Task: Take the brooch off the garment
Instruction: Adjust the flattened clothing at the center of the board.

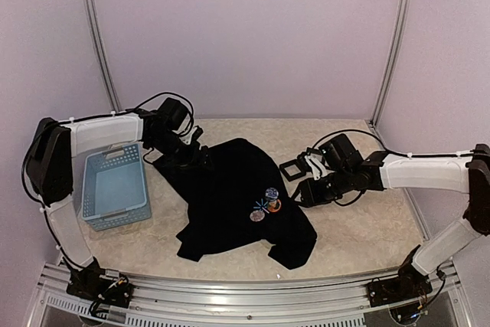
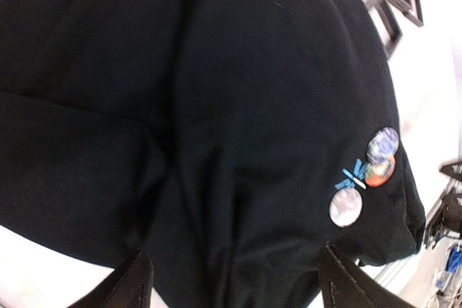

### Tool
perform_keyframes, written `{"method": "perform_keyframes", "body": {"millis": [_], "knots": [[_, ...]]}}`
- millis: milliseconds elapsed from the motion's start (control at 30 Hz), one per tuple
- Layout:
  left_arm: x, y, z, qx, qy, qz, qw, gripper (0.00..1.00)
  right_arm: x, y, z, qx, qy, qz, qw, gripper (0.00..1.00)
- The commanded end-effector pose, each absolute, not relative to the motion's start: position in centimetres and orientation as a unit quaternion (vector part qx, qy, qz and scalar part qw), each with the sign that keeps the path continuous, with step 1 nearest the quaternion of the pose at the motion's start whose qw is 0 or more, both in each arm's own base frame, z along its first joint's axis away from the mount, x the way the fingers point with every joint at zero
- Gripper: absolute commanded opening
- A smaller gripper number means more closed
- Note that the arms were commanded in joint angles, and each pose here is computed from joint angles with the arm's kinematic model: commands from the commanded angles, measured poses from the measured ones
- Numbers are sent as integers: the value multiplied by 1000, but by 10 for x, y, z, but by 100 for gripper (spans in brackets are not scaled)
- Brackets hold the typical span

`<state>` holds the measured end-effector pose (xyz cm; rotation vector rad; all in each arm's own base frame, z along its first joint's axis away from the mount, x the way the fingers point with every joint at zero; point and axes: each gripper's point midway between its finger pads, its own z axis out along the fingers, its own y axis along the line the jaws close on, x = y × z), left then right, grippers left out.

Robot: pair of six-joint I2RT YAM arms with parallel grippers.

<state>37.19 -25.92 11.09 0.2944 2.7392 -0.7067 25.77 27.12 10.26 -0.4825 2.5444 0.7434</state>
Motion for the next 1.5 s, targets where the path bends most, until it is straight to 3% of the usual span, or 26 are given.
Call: {"method": "perform_keyframes", "body": {"millis": [0,367,500,600,800,867,1000,1133,1233,1467], "knots": [[339,-279,113,113,955,-241,133,81,284,285,102,-183,913,289,222,44],[303,-264,66,88,981,-159,71,92,305,293,71,-192,922,274,195,46],[293,-262,57,88,983,-153,55,93,314,285,64,-174,929,261,196,45],[288,-258,51,81,985,-146,45,99,318,287,60,-178,928,264,194,44],[281,-274,43,71,979,-190,23,97,317,300,56,-201,920,286,176,41],[280,-278,40,71,978,-198,18,89,318,304,55,-208,918,292,171,39],[281,-275,34,67,980,-189,15,42,317,310,55,-217,914,302,164,22],[289,-274,37,65,979,-192,29,12,313,310,55,-226,911,307,155,0],[297,-268,37,58,980,-189,37,0,306,308,55,-230,911,307,147,0],[325,-244,44,45,981,-177,70,0,281,294,58,-228,913,312,132,0]]}}
